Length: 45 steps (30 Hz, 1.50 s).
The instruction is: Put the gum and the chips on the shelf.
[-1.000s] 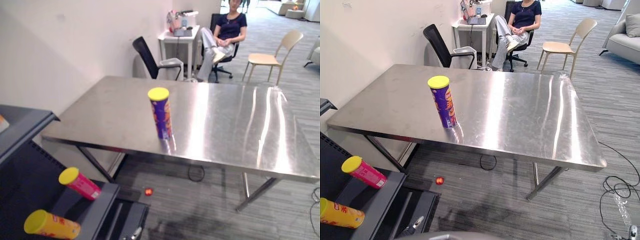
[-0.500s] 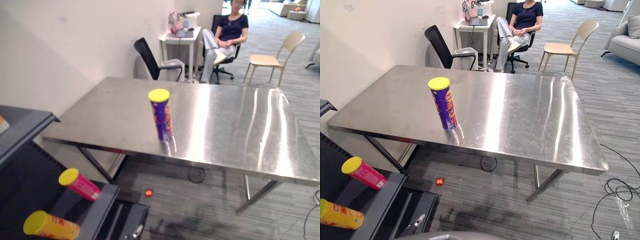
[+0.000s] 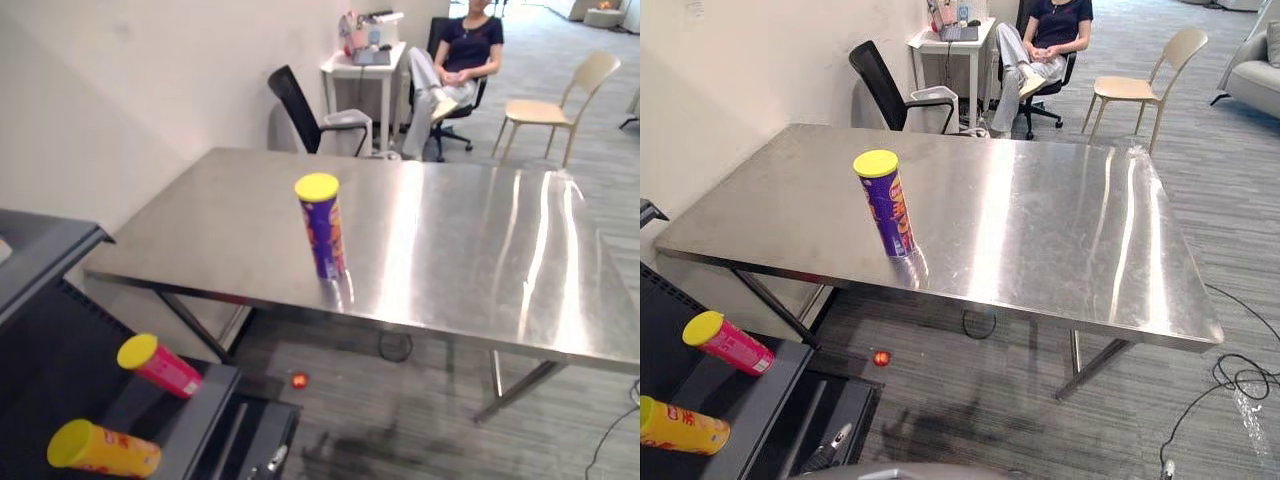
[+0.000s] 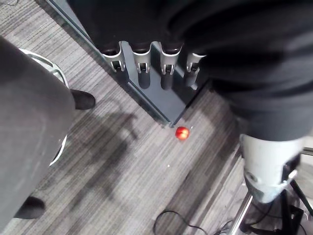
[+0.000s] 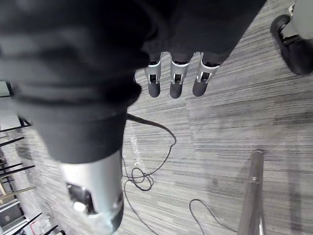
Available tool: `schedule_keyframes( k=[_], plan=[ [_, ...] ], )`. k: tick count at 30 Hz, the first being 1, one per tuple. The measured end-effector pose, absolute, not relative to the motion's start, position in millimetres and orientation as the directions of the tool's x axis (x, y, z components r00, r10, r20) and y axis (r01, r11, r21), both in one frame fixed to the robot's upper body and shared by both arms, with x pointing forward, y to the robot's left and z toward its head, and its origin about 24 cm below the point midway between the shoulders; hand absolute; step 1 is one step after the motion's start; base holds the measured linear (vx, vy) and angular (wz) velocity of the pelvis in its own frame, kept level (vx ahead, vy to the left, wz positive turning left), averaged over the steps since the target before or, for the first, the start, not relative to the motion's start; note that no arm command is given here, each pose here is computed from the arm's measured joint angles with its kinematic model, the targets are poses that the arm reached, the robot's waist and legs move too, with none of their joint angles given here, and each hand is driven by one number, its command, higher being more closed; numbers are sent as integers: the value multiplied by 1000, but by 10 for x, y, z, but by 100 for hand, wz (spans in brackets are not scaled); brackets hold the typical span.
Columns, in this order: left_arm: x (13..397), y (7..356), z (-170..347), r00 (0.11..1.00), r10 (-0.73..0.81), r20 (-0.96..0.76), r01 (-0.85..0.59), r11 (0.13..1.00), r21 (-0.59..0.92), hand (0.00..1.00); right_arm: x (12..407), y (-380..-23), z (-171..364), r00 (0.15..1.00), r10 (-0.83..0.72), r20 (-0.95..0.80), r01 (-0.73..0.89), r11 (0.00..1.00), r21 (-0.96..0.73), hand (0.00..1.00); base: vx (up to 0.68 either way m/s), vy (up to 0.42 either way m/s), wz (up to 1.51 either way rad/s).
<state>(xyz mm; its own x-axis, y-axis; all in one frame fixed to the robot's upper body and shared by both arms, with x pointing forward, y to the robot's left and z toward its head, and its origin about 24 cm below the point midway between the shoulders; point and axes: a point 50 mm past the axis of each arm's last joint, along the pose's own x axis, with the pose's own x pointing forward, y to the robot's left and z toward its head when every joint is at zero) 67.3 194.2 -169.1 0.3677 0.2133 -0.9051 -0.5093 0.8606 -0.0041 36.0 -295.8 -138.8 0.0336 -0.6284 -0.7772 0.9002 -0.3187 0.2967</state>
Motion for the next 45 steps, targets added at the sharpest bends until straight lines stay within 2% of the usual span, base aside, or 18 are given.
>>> schedule_keyframes(
  k=[6, 11, 18, 22, 26, 30, 35, 41, 45],
  plan=[
    [760, 1911, -1680, 388, 205, -899, -497, 868, -16, 0, 335, -2853, -1463, 44, -580, -813, 913, -307, 268, 0, 7, -12, -3],
    [784, 1898, -1675, 398, 211, -893, -488, 873, -11, 0, 438, -2782, -1489, 96, -565, -820, 963, -157, 221, 0, 2, -10, 2],
    [831, 1847, -1665, 427, 192, -883, -424, 906, -8, 0, 563, -2858, -1475, 127, -554, -823, 962, -132, 237, 0, -16, -14, 18],
    [838, 1851, -1664, 433, 180, -883, -378, 926, 3, 0, 761, -2838, -1460, 173, -543, -821, 966, -68, 249, 0, -24, -16, 14],
    [843, 1863, -1662, 436, 175, -883, -350, 937, 13, 0, 974, -2844, -1423, 236, -532, -813, 967, 46, 251, 0, -16, -16, 8],
    [850, 1877, -1660, 439, 170, -882, -325, 946, 21, 0, 1281, -2906, -1309, 335, -540, -772, 941, 227, 251, 0, -18, -15, 4],
    [869, 1914, -1654, 441, 172, -881, -306, 952, 33, 0, 1526, -2985, -1169, 424, -556, -715, 895, 376, 239, 0, -19, -15, 6],
    [883, 1923, -1648, 446, 174, -878, -305, 952, 34, 0, 1875, -3101, -629, 654, -627, -423, 743, 639, 201, 0, 0, 0, 0],
    [903, 1934, -1639, 454, 175, -874, -295, 955, 38, 0, 1842, -2811, -589, 764, -526, -374, 608, 781, 142, 0, 0, 0, 0]
  ],
)
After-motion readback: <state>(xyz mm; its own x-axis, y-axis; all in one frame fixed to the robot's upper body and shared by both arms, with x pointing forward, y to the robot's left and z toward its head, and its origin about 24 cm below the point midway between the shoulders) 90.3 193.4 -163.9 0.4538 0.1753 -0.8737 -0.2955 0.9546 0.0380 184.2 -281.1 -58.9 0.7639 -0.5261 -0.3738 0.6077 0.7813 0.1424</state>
